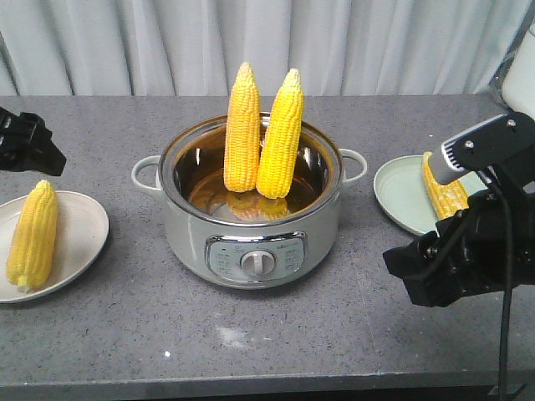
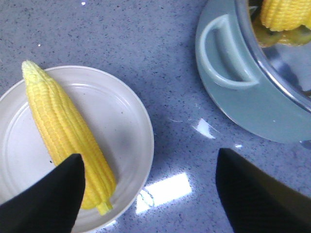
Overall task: Distribute corn equally
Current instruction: 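Withdraw the left gripper up from the cream plate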
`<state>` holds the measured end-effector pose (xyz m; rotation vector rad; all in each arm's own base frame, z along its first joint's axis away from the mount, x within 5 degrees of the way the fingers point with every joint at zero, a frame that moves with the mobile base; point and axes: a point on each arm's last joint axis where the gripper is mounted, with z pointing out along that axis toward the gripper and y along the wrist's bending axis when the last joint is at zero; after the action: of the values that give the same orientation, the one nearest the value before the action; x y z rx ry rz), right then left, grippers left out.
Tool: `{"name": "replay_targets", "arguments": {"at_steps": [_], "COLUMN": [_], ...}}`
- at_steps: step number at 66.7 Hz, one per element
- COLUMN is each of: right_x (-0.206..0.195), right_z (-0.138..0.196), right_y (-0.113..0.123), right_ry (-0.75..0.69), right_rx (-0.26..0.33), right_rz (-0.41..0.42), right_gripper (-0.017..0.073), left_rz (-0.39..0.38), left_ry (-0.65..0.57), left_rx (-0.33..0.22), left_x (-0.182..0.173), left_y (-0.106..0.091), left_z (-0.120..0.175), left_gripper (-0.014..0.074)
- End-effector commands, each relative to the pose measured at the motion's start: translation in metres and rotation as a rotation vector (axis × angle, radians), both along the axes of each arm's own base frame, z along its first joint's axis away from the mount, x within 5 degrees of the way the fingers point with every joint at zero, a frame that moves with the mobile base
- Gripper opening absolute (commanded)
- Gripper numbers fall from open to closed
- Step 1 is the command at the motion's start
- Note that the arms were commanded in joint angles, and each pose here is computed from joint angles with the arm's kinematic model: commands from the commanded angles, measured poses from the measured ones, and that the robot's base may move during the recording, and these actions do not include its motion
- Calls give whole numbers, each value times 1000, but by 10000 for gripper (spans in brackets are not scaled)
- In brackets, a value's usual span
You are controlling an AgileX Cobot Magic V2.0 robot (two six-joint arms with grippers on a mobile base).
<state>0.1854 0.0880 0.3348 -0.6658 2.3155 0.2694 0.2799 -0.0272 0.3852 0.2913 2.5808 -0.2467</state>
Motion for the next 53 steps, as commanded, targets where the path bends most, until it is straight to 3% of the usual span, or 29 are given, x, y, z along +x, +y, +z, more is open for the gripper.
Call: {"name": "replay_targets", "arguments": {"at_steps": [1, 16, 38, 53], "right_x": [1, 1, 1, 1], "right_z": [14, 14, 14, 14], "right_y": [0, 0, 0, 0], "right_ry": [-85, -85, -85, -85], "right_rx": [33, 33, 33, 33], "right_rz": [-2, -2, -2, -2], "right_gripper": [507, 507, 507, 507], "left_rz": [-3, -13, -56, -54], "left_ry": [-140, -265, -293, -318], "left_rx": [-32, -53, -85, -83], "left_x": [-23, -61, -109, -119], "left_y": [-3, -3, -6, -5], "left_z": [19, 11, -7, -7], "left_gripper": [544, 544, 544, 544]}}
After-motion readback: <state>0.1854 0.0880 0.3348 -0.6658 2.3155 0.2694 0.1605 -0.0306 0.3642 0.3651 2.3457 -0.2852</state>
